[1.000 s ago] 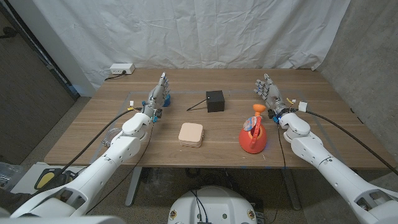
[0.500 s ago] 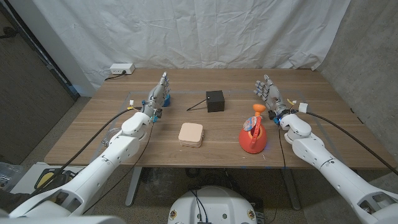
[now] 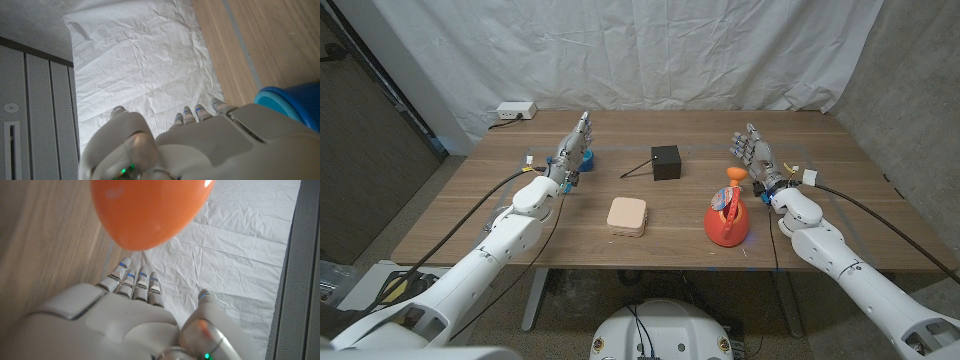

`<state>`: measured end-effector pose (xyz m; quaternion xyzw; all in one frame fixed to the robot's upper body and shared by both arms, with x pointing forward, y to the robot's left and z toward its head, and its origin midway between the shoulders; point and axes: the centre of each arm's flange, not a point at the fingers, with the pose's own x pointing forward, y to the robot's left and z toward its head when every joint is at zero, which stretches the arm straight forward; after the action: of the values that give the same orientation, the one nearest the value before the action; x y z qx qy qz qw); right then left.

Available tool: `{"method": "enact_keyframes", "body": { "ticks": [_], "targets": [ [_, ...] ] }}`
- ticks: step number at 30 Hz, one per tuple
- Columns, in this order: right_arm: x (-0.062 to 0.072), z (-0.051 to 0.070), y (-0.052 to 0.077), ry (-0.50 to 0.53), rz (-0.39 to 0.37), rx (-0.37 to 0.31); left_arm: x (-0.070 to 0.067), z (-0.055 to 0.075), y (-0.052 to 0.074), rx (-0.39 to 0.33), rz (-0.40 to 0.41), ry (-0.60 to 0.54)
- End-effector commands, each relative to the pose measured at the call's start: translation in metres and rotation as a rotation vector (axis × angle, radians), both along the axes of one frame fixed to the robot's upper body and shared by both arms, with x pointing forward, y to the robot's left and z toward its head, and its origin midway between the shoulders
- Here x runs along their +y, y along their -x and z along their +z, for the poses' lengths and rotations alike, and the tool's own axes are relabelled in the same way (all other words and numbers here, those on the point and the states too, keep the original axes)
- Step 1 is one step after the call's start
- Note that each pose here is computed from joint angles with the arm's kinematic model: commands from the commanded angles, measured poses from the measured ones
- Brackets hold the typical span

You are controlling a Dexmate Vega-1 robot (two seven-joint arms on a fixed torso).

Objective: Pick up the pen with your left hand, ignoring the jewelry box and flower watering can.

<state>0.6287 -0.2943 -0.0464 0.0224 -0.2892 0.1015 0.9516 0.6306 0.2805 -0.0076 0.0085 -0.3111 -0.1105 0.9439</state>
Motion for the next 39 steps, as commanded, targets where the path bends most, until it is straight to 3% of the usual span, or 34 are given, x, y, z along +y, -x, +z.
{"method": "enact_keyframes", "body": {
  "ticks": [1,16,25,39],
  "targets": [
    [-0.001,-0.008,0.003,-0.013,-0.008,-0.002,0.004,0.006,0.003,-0.041,0.008,-0.024],
    [0.001,0.011,0.0,-0.001,-0.012,-0.034,0.012,0.007,0.007,-0.069,0.0,-0.038],
    [0.0,0.014,-0.002,-0.014,-0.018,-0.044,0.02,0.011,0.016,-0.088,0.059,-0.113],
    [0.003,0.02,0.002,-0.022,-0.034,-0.065,0.017,0.019,0.015,-0.131,0.059,-0.155]
  ]
}}
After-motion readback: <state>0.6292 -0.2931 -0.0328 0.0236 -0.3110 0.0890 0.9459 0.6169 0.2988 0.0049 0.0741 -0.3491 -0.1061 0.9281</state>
